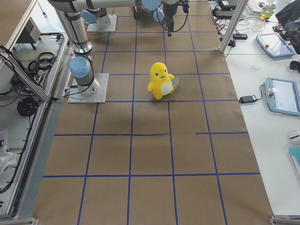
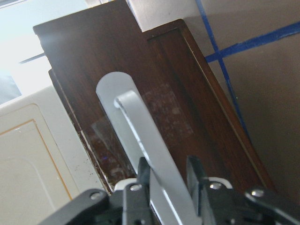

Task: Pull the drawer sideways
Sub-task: 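Pull the drawer outward from the cabinet with the left gripper, then open the left gripper and lift it away from the handle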

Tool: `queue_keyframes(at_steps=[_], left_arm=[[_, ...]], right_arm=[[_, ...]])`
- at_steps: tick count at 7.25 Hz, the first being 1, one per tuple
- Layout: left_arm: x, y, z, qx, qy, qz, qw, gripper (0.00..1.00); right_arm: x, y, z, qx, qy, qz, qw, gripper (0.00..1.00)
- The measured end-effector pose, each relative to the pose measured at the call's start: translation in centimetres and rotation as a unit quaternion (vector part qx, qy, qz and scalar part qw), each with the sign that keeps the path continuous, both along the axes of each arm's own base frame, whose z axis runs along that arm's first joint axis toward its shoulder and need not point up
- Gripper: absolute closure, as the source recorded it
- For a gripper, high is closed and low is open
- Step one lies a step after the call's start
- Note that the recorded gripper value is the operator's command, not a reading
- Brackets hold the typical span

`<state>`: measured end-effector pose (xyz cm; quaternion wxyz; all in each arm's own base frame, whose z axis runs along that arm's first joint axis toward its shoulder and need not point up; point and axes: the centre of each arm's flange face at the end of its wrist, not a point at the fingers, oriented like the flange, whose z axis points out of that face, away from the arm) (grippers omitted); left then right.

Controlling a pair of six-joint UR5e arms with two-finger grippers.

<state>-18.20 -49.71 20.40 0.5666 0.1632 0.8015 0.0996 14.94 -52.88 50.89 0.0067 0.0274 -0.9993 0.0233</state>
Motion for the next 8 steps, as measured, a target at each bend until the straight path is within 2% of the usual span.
queue_keyframes(at_steps=[2,3,4,5,6,8], left_arm=[[0.0,0.0,0.3,-0.003,0.003,0.001,1.0000,0.08],[-0.3,-0.2,1.2,-0.009,0.025,0.012,0.9996,0.02],[-1.1,-1.0,2.7,-0.019,0.075,0.034,0.9964,0.00],[-2.2,-1.7,4.4,-0.027,0.131,0.055,0.9895,0.00],[-3.3,-1.8,5.9,-0.033,0.188,0.076,0.9786,0.00],[-4.9,-1.0,10.9,-0.044,0.292,0.090,0.9512,0.00]], right_arm=[[0.0,0.0,0.0,0.000,0.000,0.000,1.0000,0.00],[0.0,0.0,0.0,0.000,0.000,0.000,1.0000,0.00],[0.0,0.0,0.0,0.000,0.000,0.000,1.0000,0.00],[0.0,0.0,0.0,0.000,0.000,0.000,1.0000,0.00],[0.0,0.0,0.0,0.000,0.000,0.000,1.0000,0.00],[0.0,0.0,0.0,0.000,0.000,0.000,1.0000,0.00]])
